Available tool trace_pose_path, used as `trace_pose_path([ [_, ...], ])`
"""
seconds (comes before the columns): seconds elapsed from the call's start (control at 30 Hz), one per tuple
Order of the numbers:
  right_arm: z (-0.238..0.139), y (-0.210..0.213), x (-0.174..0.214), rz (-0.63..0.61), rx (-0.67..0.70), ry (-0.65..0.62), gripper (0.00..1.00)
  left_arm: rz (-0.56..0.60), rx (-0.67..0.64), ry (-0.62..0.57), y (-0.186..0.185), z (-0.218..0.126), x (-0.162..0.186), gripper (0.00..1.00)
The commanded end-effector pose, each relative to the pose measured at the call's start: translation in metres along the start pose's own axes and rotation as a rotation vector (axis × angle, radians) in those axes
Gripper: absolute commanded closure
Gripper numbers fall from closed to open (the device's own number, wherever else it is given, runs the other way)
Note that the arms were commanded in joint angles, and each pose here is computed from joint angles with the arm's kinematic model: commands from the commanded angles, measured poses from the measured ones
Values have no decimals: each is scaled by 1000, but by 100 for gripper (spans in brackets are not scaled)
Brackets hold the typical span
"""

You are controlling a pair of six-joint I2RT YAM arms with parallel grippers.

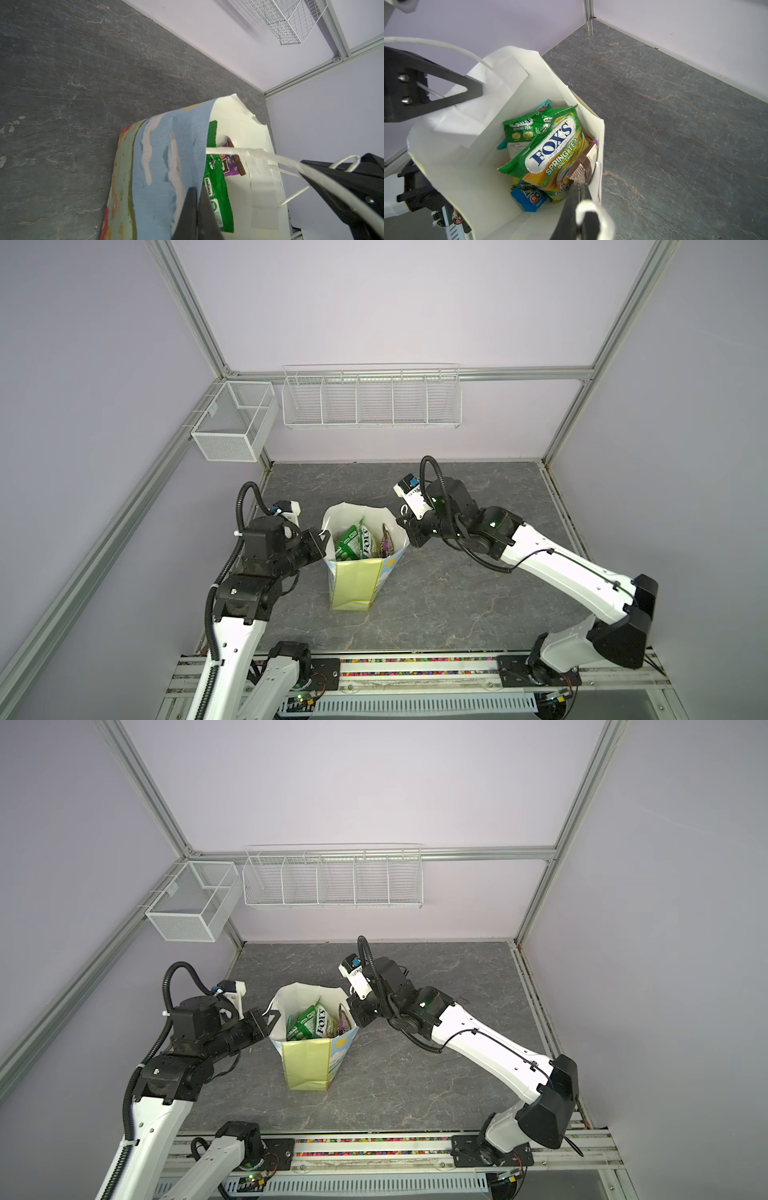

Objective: Place the snacks into the paper bag

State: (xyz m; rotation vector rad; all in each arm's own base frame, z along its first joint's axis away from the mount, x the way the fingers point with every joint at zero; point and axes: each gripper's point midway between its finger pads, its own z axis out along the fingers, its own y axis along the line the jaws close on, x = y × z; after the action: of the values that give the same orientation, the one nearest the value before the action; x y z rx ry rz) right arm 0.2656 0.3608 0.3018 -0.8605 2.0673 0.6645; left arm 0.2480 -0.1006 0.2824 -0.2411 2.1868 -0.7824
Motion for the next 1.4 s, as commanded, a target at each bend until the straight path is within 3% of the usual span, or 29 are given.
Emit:
trace_pose_path([
  [0.0,-42,5,-53,-45,8,-180,93,59,104,-122,-40,-9,-40,100],
  [0.37,-80,-22,-90,-75,119,-291,93,74,155,-101,-75,39,-56,100],
  [0.63,-91,-55,-101,-60,183,-308,93,127,183,-52,-122,85,-56,100],
  [0.83,-96,-82,-106,-29,225,-301,93,156,209,-48,-155,101,-57,100],
  [1.1,-57,-137,-50,134,246,-171,93,121,163,38,-136,147,-30,100],
  [1.37,-55,-143,-61,124,242,-154,92,133,133,38,-133,152,-30,100],
])
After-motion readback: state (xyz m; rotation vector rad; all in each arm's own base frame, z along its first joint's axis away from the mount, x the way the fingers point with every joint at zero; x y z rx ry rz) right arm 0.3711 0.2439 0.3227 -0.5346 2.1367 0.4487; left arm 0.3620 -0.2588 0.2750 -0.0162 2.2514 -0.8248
